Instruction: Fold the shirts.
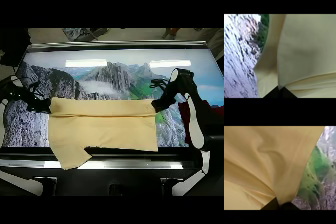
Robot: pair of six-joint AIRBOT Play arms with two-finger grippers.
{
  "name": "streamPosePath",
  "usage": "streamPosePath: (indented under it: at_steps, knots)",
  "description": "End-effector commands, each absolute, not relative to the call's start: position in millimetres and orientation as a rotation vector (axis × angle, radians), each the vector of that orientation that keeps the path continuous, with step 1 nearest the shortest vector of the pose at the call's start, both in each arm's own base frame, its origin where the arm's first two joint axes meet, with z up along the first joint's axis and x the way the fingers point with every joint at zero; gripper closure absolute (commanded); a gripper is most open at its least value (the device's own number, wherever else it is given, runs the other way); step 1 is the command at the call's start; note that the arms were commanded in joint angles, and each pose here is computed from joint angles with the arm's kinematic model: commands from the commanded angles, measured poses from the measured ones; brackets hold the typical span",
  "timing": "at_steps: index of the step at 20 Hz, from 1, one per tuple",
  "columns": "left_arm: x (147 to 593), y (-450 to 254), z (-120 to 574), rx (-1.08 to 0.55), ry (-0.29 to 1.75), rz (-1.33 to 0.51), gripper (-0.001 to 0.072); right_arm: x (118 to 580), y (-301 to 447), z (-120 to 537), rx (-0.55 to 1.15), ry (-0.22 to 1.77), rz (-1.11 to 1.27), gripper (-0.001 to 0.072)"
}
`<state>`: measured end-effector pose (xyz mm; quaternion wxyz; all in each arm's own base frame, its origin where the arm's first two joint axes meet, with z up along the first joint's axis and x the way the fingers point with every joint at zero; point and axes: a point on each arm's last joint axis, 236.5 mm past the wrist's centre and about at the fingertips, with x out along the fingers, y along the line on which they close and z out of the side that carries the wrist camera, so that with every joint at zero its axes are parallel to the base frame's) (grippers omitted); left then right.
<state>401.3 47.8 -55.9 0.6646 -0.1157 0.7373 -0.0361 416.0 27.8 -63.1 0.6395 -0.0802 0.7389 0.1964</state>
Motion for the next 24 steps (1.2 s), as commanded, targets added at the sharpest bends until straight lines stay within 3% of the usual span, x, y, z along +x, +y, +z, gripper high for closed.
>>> streamPosePath:
  at_steps: [1, 5, 6, 7, 11, 13, 19, 24]
  knots:
    - [374, 45, -63, -0.267, 1.767, -0.110, 0.0679, 388, 32, -73, -0.155, 1.786, 0.492, 0.0671]
    - [372, 43, -67, -0.282, 1.779, -0.106, 0.0674, 398, 40, -75, -0.111, 1.744, 0.472, 0.0647]
    - [372, 42, -67, -0.286, 1.779, -0.110, 0.0590, 399, 44, -73, -0.088, 1.737, 0.474, 0.0471]
    - [372, 43, -64, -0.297, 1.774, -0.101, 0.0415, 397, 47, -69, -0.077, 1.736, 0.495, 0.0337]
    - [362, 58, -31, -0.363, 1.728, -0.043, 0.0356, 367, 15, -30, -0.087, 1.794, 0.525, 0.0310]
    - [338, 59, -20, -0.411, 1.699, -0.029, 0.0197, 361, -2, -12, -0.072, 1.751, 0.486, 0.0310]
    - [219, 24, -62, -0.592, 1.723, -0.046, 0.0198, 309, 3, -9, -0.117, 1.683, 0.498, 0.0310]
    - [170, -7, -87, -0.655, 1.745, -0.071, 0.0199, 268, 3, -28, -0.144, 1.683, 0.489, 0.0311]
